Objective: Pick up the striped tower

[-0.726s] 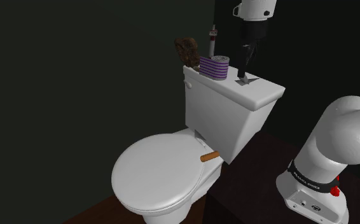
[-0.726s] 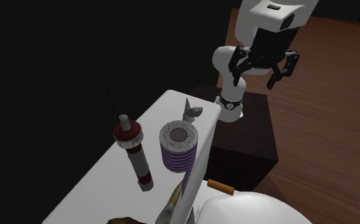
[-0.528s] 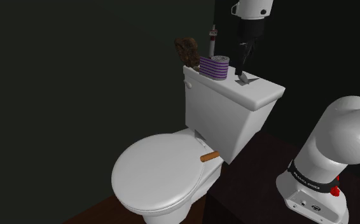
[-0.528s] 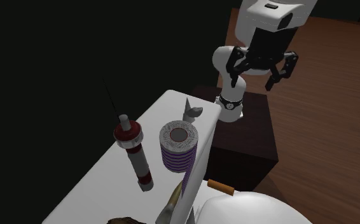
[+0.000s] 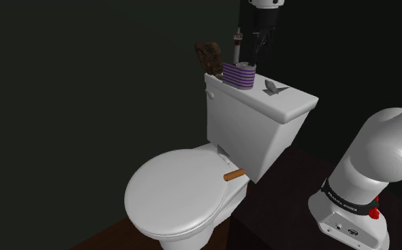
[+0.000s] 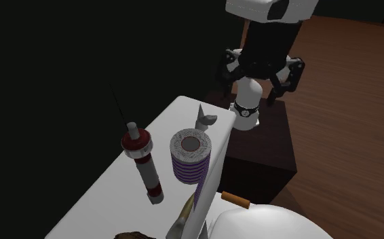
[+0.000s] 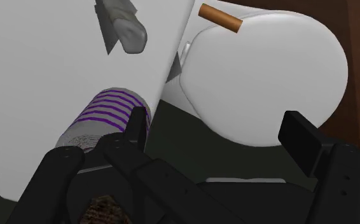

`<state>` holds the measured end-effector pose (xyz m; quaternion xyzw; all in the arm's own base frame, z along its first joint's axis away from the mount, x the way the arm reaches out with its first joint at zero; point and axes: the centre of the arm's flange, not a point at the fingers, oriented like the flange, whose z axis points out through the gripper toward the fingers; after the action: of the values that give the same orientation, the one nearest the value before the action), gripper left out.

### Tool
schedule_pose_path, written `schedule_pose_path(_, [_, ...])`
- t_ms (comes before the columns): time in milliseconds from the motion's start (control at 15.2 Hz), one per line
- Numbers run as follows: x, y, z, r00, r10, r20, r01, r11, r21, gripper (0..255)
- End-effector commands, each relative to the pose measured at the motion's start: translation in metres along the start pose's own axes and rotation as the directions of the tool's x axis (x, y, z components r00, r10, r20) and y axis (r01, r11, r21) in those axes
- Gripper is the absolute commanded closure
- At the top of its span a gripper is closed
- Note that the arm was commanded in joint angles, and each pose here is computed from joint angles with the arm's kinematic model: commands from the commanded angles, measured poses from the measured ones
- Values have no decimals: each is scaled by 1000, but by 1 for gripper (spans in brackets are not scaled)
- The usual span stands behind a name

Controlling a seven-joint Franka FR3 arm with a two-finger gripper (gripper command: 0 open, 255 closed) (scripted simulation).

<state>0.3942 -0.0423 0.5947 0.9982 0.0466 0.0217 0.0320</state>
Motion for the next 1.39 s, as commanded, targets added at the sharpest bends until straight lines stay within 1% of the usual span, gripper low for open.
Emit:
schedule_pose_path(0, [20,17,-4,1000,17,-15,-18,1000,-7,0])
schedule_pose_path(528, [87,82,-29,994,84,-74,-86,996,-27,0])
schedule_pose_path(1122, [156,159,-63,978,156,-140,-163,986,-45,0])
schedule_pose_path(1188, [158,163,-65,977,159,-143,-167,985,-46,0])
schedule_pose_path(1320, [158,162,-55,977,159,-143,-167,985,-46,0])
